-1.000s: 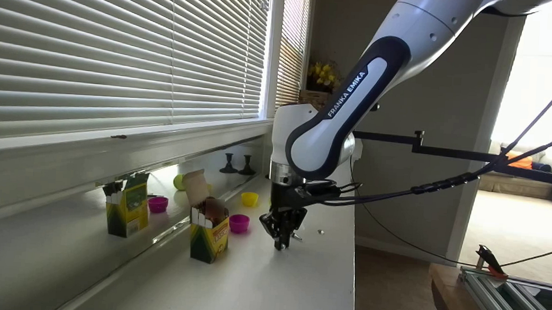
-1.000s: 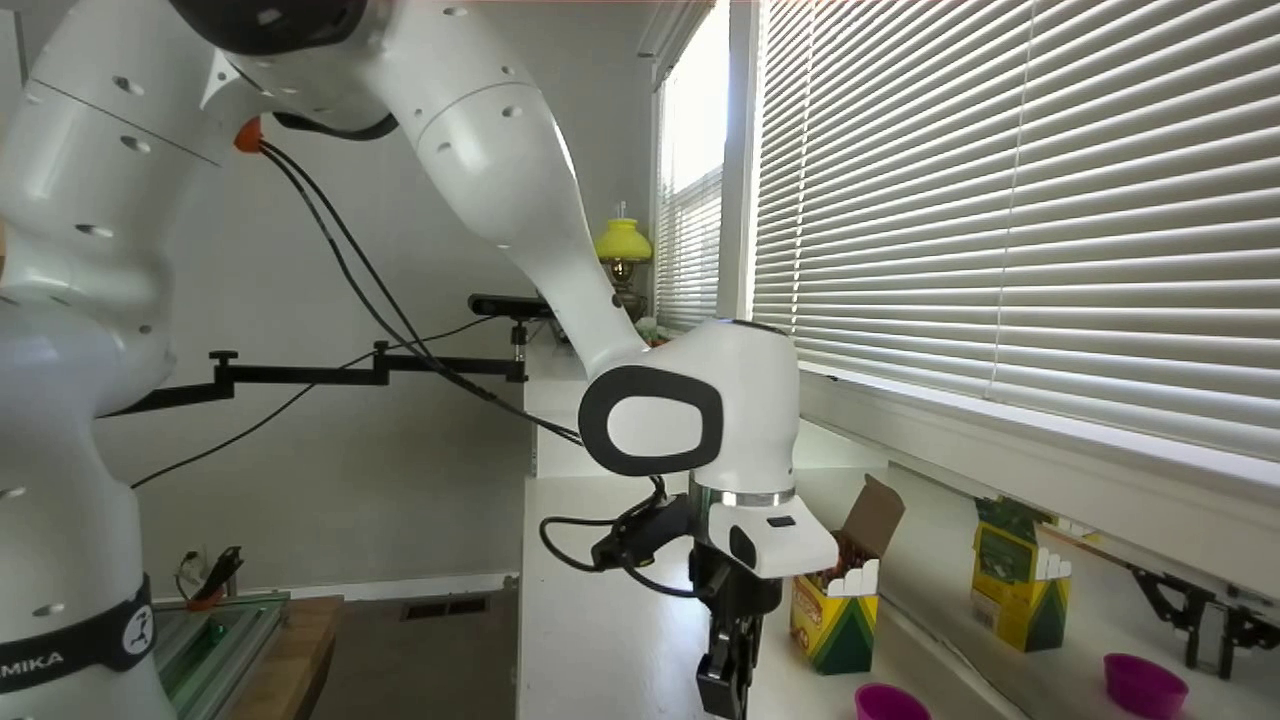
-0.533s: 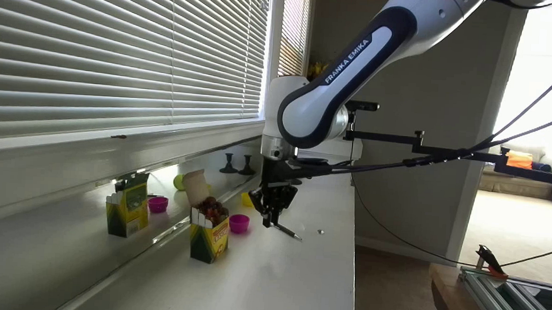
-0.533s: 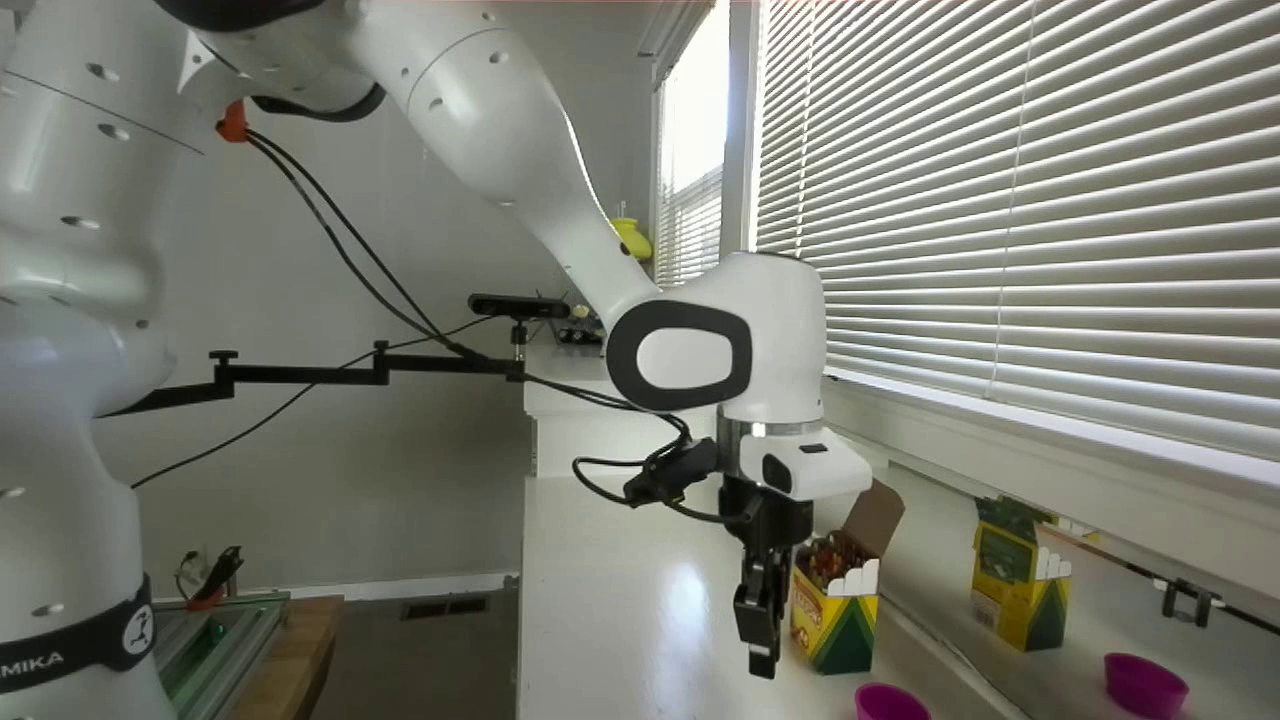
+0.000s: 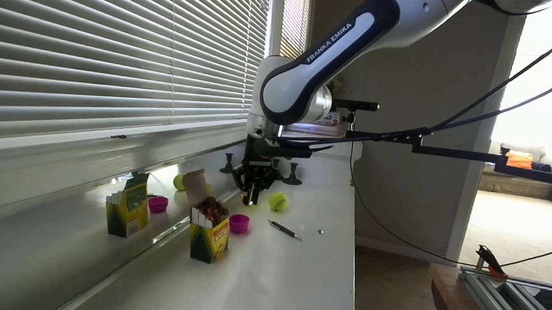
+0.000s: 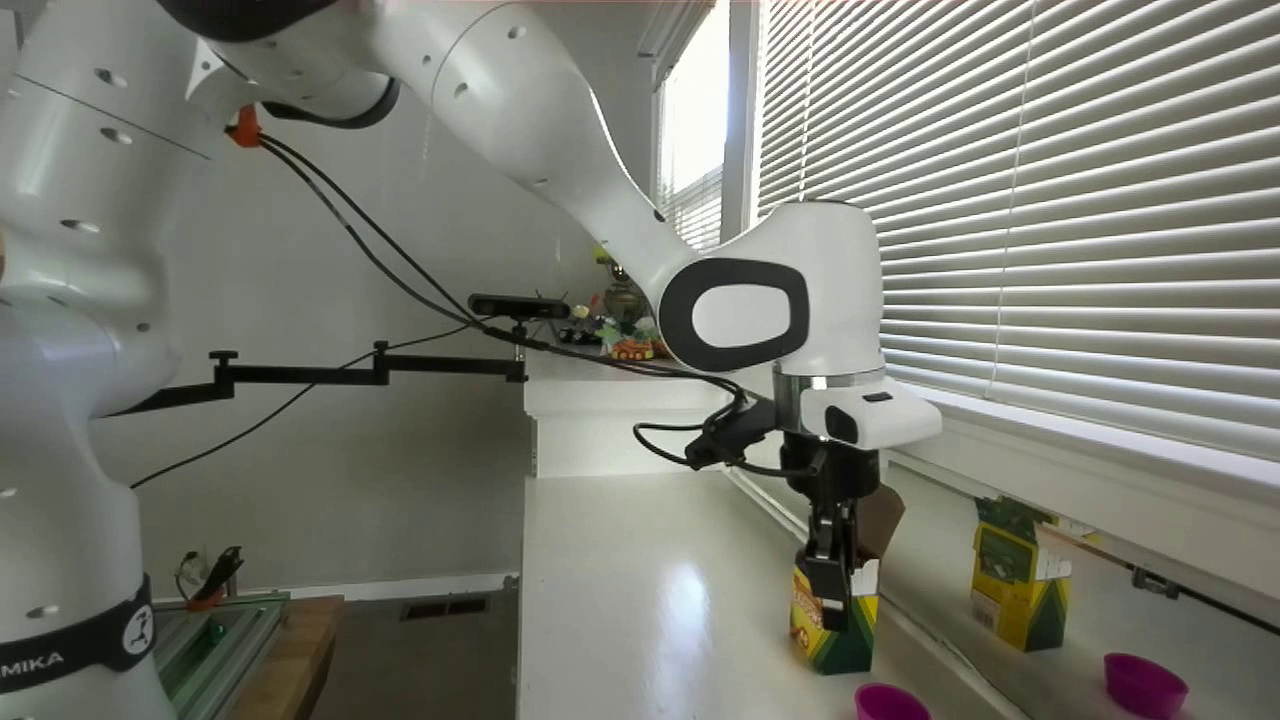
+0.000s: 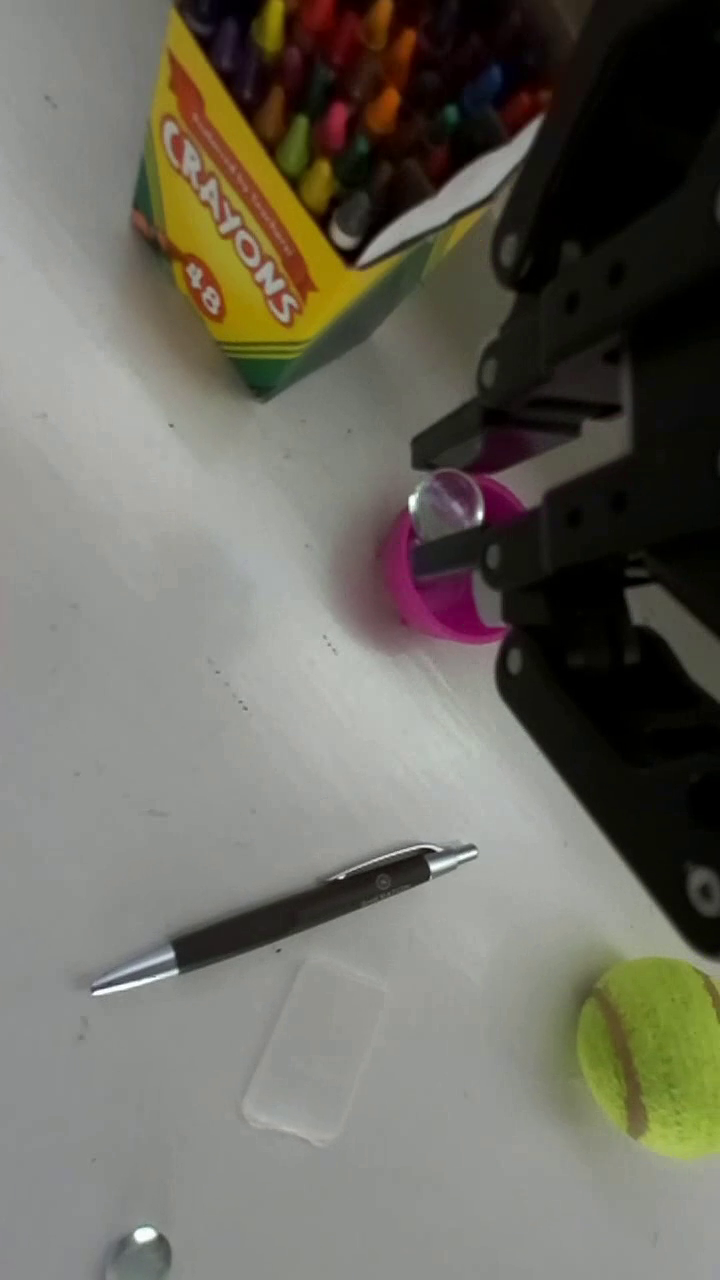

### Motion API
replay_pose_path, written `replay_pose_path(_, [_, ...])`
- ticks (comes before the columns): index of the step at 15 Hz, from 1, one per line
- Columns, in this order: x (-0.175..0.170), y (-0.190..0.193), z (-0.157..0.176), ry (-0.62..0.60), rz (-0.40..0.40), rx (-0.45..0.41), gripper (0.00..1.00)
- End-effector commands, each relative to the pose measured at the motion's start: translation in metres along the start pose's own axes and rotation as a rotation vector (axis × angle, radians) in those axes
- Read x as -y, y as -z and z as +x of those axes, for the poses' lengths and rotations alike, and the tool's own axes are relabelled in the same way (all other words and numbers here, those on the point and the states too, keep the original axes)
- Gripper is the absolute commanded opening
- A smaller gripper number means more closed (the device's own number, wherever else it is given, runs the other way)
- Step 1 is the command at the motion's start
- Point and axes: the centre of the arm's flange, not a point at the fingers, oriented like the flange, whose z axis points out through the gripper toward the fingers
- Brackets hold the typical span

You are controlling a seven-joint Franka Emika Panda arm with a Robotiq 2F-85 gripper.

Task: Pick up one of the small silver objects into the purple cup

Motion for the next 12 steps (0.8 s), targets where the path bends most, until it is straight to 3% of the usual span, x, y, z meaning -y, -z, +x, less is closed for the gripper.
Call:
replay_pose_path(1, [0.008,-0.011,0.028,-0.076,0.013,0.007,0.07])
replay_pose_path(12, [0.012,-0.05,0.052,-0.15,0.014,0.015,0.07])
